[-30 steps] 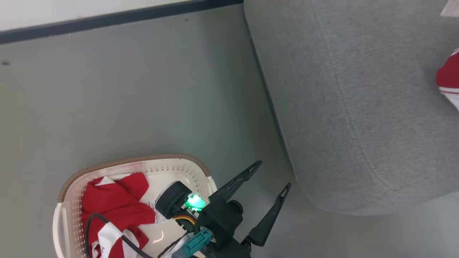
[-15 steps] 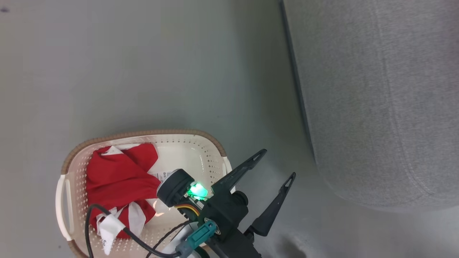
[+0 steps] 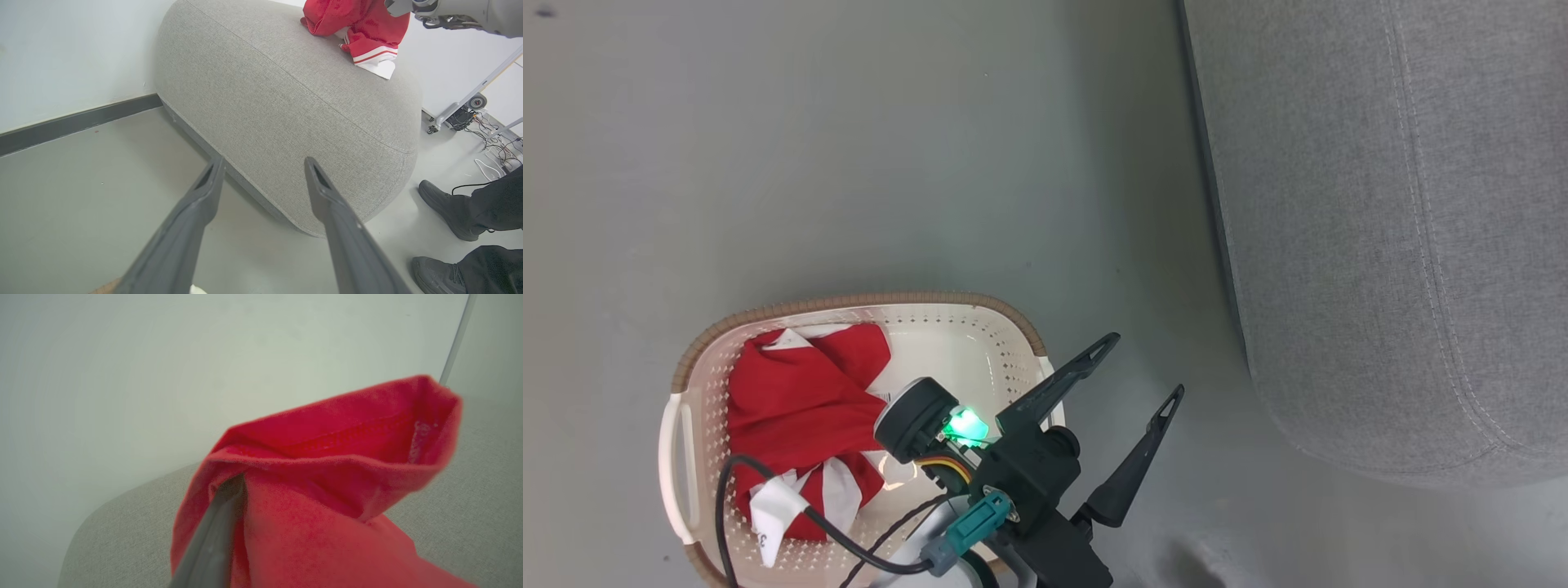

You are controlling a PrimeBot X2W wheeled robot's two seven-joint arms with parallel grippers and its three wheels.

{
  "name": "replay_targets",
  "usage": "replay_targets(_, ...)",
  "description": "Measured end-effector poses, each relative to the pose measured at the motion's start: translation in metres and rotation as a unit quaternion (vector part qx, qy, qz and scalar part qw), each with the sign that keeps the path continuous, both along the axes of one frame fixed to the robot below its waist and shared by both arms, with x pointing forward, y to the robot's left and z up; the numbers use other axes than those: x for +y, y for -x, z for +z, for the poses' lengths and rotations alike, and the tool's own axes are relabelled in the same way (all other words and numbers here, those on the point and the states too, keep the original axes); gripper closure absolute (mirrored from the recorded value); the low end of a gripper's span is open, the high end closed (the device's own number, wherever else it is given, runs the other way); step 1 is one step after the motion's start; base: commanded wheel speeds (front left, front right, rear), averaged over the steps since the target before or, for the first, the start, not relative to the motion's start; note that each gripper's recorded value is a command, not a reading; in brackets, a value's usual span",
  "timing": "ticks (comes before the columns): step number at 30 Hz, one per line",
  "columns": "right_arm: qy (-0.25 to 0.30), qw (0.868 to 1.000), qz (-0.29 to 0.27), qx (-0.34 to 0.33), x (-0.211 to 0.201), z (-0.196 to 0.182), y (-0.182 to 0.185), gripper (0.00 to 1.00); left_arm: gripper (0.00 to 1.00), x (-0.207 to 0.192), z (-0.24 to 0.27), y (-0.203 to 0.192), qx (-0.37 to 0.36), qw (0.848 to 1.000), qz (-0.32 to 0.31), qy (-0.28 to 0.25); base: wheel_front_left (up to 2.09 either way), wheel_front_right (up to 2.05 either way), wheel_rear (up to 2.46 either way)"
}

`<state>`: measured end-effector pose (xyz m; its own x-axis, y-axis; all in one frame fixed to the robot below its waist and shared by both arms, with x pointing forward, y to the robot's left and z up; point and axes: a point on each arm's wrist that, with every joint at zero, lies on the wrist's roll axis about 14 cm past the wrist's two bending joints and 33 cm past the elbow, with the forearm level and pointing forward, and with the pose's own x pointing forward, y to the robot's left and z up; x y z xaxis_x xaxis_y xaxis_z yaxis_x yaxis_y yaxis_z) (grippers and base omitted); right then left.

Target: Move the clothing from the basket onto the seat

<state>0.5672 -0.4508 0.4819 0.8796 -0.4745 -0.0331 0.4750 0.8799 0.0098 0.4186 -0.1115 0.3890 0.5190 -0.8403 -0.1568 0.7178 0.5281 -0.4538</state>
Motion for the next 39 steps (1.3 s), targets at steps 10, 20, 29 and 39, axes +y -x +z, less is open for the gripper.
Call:
replay_targets(10, -0.024, 1.0, 0.003, 0.017, 0.007, -0.007, 0.009, 0.0, 0.0, -0.003, 0.02, 0.001, -0.019, 1.0, 0.008, 0.013, 0.0, 0.0, 0.0)
replay_targets(20, -0.059, 0.997, 0.027, 0.048, 0.035, -0.03, 0.032, 0.0, 0.0, -0.001, 0.044, 0.003, -0.04, 0.999, 0.024, 0.022, 0.0, 0.0, 0.0)
replay_targets(29, -0.087, 0.994, 0.045, 0.056, 0.06, -0.039, 0.053, 0.0, 0.0, 0.007, 0.057, 0.014, -0.051, 0.998, 0.039, 0.019, 0.0, 0.0, 0.0)
replay_targets(39, -0.101, 0.991, 0.083, 0.042, 0.094, -0.031, 0.079, 0.0, 0.0, 0.028, 0.078, 0.016, -0.07, 0.994, 0.087, 0.021, 0.0, 0.0, 0.0)
